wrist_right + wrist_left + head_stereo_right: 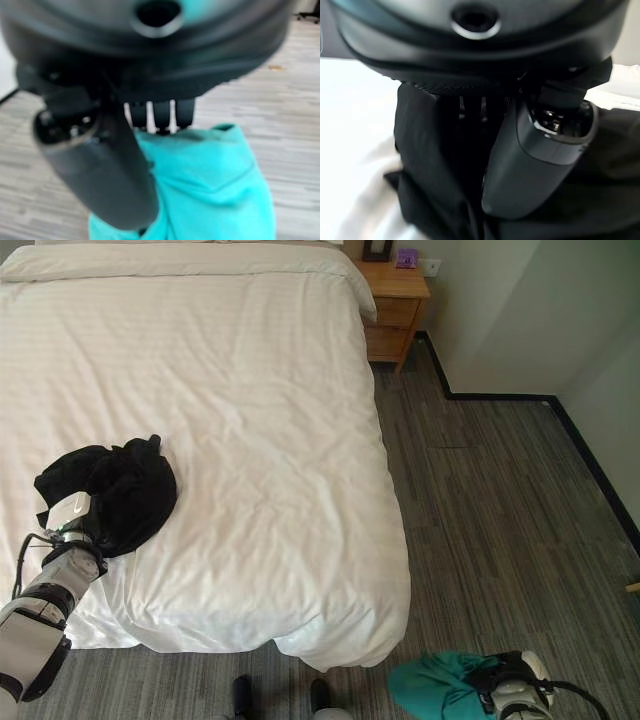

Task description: Pick up bed clothes into laundry basket.

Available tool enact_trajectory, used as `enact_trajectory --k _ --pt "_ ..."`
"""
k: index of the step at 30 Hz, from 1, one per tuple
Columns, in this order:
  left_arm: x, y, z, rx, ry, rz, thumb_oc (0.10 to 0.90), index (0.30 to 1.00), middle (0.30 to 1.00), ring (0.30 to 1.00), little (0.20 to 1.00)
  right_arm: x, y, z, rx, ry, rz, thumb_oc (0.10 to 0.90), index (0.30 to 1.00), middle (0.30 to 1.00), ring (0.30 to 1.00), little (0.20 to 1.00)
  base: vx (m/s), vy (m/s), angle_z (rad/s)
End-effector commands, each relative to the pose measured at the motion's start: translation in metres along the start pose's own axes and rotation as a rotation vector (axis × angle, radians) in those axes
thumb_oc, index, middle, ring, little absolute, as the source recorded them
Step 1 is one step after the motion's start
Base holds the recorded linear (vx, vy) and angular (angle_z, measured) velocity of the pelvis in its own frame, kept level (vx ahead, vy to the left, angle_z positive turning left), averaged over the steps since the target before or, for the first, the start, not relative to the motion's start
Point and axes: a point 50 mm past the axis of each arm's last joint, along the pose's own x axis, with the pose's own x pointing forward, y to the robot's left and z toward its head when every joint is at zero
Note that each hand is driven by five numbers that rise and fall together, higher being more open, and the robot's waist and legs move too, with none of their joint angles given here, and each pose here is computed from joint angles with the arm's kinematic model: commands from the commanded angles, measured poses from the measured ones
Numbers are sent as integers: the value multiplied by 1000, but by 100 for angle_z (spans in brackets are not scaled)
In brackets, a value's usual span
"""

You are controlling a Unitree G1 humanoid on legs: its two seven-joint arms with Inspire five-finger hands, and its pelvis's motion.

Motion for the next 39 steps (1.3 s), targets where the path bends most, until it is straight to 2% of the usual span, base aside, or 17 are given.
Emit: enact_trajectory --k 1,6,8,10,12,15,16,19,22,25,29,32,33,34,35,36,39 --pt "6 18 12 45 -50 61 400 300 300 300 300 3 -72 4 -55 -21 -217 400 300 300 300 300 -70 -101 -5" --pt "13 75 30 70 -172 292 400 300 300 300 300 2 -95 10 -51 -47 -286 400 300 300 300 300 -52 -89 3" --pt "6 118 41 6 -270 485 400 300 300 300 300 -1 -113 11 -22 -65 -344 400 300 300 300 300 -85 -137 15" --pt "0 131 44 -40 -314 546 400 300 300 300 300 -2 -119 12 -11 -73 -364 400 300 300 300 300 -74 -65 14" --pt "-22 159 54 -186 -456 690 400 300 300 300 300 -4 -134 15 13 -85 -409 400 300 300 300 300 -135 -42 12" --pt "-65 177 48 -467 -603 878 400 300 300 300 300 -7 -142 34 50 -150 -455 400 300 300 300 300 -353 -95 -3" --pt "-93 181 40 -575 -671 997 400 300 300 300 300 -11 -121 89 54 -320 -439 400 300 300 300 300 -394 -35 -19" --pt "-115 178 36 -709 -701 1091 400 300 300 300 300 -17 -104 109 39 -432 -412 400 300 300 300 300 -203 30 -65" --pt "-128 161 51 -808 -775 1022 400 300 300 300 300 -23 -88 105 16 -501 -403 400 300 300 300 300 -254 162 -63" --pt "-128 153 57 -783 -785 987 400 300 300 300 300 -26 -82 102 16 -527 -405 400 300 300 300 300 -163 126 -35" --pt "-116 119 101 -753 -826 802 400 300 300 300 300 -46 -49 106 -21 -669 -429 400 300 300 300 300 -583 172 -53" --pt "-115 114 110 -729 -850 771 400 300 300 300 300 -49 -50 112 -24 -697 -451 400 300 300 300 300 -394 110 -85" --pt "-112 116 104 -687 -817 777 400 300 300 300 300 -94 -89 116 -24 -900 -590 400 300 300 300 300 -593 193 -105" --pt "-111 112 105 -676 -815 752 400 300 300 300 300 -114 -90 126 3 -1009 -601 400 300 300 300 300 -548 198 -80" --pt "-112 111 106 -675 -816 750 400 300 300 300 300 -115 -90 125 2 -1006 -600 400 300 300 300 300 -550 147 -82" --pt "-112 103 108 -679 -811 723 400 300 300 300 300 -137 -84 133 5 -1120 -613 400 300 300 300 300 -303 103 -94" --pt "-115 94 114 -698 -823 676 400 300 300 300 300 -147 -78 142 -4 -1179 -606 400 300 300 300 300 -456 97 -114"
